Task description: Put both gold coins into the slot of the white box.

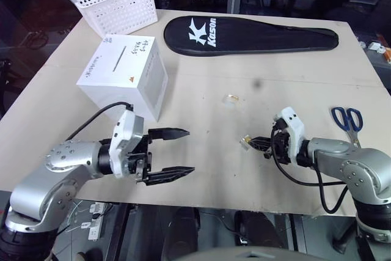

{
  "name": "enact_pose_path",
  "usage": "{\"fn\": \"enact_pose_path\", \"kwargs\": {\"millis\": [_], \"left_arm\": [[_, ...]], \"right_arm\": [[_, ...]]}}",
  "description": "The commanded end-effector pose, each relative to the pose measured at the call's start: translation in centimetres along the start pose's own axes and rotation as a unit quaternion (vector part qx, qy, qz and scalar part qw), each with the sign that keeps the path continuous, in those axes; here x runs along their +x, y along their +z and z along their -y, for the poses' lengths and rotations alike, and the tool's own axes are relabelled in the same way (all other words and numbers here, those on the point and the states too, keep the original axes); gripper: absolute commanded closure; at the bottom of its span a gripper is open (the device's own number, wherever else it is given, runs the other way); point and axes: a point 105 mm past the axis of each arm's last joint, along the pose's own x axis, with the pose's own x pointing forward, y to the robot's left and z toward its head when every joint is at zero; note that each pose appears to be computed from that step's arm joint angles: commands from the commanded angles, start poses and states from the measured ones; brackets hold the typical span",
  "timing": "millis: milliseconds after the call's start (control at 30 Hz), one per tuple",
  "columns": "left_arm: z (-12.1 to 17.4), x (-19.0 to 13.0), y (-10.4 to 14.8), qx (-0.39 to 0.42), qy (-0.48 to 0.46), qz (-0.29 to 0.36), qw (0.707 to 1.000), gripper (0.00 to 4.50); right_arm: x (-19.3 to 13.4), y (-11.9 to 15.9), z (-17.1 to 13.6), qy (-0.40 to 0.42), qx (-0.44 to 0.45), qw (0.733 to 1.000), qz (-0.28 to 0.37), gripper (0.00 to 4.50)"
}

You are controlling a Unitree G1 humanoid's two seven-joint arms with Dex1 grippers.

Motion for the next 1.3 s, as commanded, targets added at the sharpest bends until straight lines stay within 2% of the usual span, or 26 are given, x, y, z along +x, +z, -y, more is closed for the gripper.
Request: {"fn": "enact_pose_path", "kwargs": {"millis": [33,133,200,333,500,600,667,1300], "left_arm": [[-0.4,0.2,1.7,-0.007,0.004,0.032,0.999,0.0],[-0.7,1.0,2.6,-0.022,-0.008,0.049,0.999,0.0],[-0.8,1.7,3.4,-0.029,-0.022,0.063,0.997,0.5],[-1.2,3.1,4.8,-0.031,-0.037,0.083,0.995,2.13],[-1.2,4.5,5.9,-0.031,-0.067,0.092,0.993,2.13],[-0.9,5.1,6.2,-0.033,-0.083,0.096,0.991,2.99],[-0.8,5.2,6.0,-0.025,-0.084,0.088,0.992,3.94],[-0.4,5.1,5.8,-0.022,-0.094,0.087,0.992,3.94]], "right_arm": [[-1.5,2.8,-1.7,0.046,-0.048,0.996,0.066,4.46],[-2.7,4.4,-3.5,0.103,-0.067,0.988,0.096,4.46],[-3.4,5.3,-4.6,0.136,-0.082,0.981,0.11,4.5],[-4.3,7.0,-6.2,0.179,-0.102,0.97,0.128,4.5],[-4.9,8.8,-7.4,0.208,-0.129,0.959,0.144,4.5],[-5.3,9.8,-8.1,0.219,-0.146,0.952,0.154,4.5],[-5.3,10.1,-8.3,0.222,-0.149,0.951,0.155,4.5],[-5.4,10.6,-9.2,0.247,-0.159,0.944,0.149,4.5]]}}
